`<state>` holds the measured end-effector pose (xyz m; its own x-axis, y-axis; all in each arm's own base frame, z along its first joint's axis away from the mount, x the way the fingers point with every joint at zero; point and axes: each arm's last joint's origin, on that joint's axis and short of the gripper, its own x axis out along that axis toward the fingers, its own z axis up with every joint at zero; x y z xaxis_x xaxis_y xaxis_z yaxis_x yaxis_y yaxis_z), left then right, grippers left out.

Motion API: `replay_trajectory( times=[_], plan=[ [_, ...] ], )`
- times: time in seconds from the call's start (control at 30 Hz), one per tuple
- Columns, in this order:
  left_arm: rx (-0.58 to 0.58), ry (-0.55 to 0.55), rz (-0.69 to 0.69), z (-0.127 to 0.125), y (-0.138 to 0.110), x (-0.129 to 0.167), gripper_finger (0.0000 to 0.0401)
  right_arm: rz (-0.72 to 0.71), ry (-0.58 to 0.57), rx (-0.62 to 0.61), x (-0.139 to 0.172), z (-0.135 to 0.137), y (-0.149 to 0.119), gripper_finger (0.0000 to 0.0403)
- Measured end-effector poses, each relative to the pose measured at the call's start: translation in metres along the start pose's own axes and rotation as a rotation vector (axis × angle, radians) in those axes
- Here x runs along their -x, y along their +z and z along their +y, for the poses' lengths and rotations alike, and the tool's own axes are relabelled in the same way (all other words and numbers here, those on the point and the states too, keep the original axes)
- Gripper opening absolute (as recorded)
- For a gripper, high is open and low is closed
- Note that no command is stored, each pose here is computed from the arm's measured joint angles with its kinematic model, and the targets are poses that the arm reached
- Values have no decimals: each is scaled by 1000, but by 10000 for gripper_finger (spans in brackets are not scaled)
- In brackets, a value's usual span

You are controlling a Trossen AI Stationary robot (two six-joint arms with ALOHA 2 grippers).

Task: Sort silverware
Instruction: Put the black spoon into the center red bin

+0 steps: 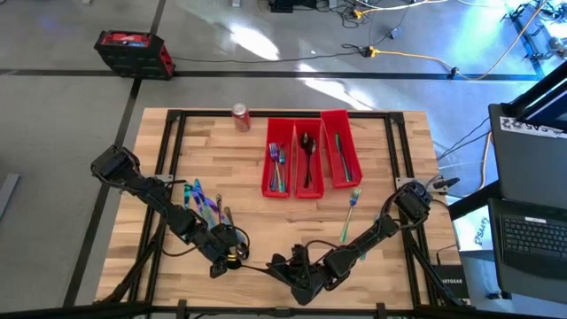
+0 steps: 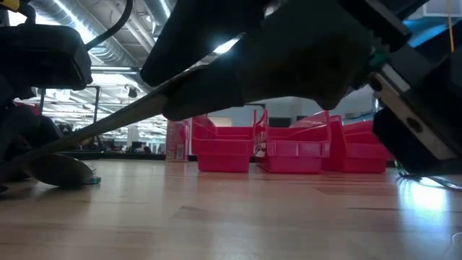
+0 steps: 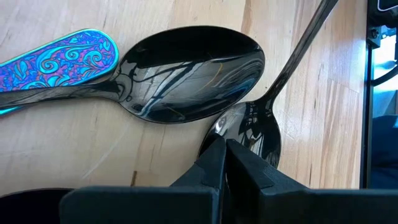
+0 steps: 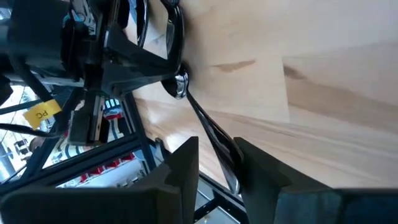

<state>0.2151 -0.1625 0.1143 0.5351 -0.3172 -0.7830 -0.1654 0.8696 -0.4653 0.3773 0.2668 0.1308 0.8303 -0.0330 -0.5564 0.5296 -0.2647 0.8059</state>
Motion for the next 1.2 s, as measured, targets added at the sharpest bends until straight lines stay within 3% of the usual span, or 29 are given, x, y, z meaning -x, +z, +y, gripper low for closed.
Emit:
replay_trajectory(
  times=[1.2],
  plan=[
    [-1,5,-6,0,0,0,0,35,28,5,0,4,-3,83]
  ],
)
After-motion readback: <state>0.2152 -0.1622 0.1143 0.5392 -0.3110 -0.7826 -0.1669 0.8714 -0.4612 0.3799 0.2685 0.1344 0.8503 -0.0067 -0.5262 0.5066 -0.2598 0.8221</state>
